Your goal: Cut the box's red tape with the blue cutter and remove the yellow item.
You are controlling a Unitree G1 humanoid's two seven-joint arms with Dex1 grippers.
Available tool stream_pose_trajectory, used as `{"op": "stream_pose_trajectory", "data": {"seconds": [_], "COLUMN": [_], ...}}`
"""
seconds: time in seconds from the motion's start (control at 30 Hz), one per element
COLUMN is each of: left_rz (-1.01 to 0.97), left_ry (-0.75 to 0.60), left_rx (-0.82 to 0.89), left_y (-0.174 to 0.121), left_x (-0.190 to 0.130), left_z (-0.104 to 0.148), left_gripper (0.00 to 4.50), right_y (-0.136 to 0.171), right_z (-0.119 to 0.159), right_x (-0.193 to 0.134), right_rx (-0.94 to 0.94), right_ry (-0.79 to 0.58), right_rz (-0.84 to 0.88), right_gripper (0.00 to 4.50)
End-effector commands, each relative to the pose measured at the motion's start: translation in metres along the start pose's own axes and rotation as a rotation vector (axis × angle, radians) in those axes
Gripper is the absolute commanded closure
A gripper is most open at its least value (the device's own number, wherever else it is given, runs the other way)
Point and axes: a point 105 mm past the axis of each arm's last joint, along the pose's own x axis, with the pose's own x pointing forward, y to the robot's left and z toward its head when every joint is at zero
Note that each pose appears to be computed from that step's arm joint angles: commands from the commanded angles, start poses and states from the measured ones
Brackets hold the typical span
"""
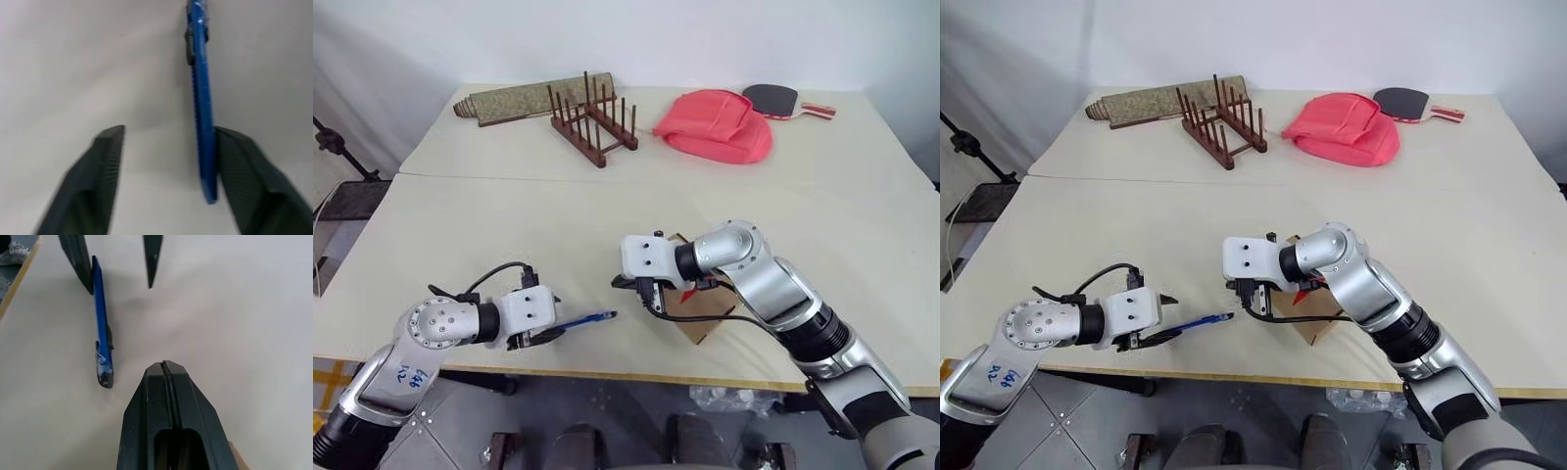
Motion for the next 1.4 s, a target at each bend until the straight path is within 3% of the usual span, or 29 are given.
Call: {"op": "stream_pose_trajectory", "data": {"seconds": [0.03, 0.4, 0.57, 0.77, 1.0, 1.17, 1.23, 1.4], "left_rz": [-0.145, -0.240, -0.283, -0.316, -0.341, -0.361, -0.361, -0.374], "left_ry": [0.041, -0.083, -0.065, -0.018, -0.003, 0.000, -0.001, 0.005], "left_rx": [-0.083, -0.406, -0.404, -0.309, -0.275, -0.268, -0.267, -0.259], "left_y": [-0.038, -0.053, -0.055, -0.062, -0.065, -0.071, -0.071, -0.072], "left_x": [0.012, 0.011, 0.016, 0.021, 0.020, 0.021, 0.021, 0.022], "left_z": [-0.018, -0.002, -0.013, -0.030, -0.037, -0.039, -0.038, -0.040], "left_gripper": [0.09, 0.01, 0.01, 1.33, 1.33, 2.44, 2.44, 3.52], "right_y": [-0.002, 0.017, 0.033, 0.037, 0.038, 0.038, 0.039, 0.040], "right_z": [0.009, 0.016, 0.027, 0.026, 0.024, 0.023, 0.022, 0.021], "right_x": [-0.007, -0.014, -0.020, -0.024, -0.026, -0.027, -0.027, -0.021], "right_rx": [-0.031, -0.007, 0.008, 0.009, 0.012, 0.008, 0.001, -0.038], "right_ry": [-0.021, -0.061, -0.115, -0.096, -0.086, -0.076, -0.069, -0.036], "right_rz": [-0.024, 0.068, 0.144, 0.153, 0.153, 0.162, 0.167, 0.162], "right_gripper": [4.50, 4.50, 4.50, 4.50, 4.50, 4.50, 4.50, 4.50]}}
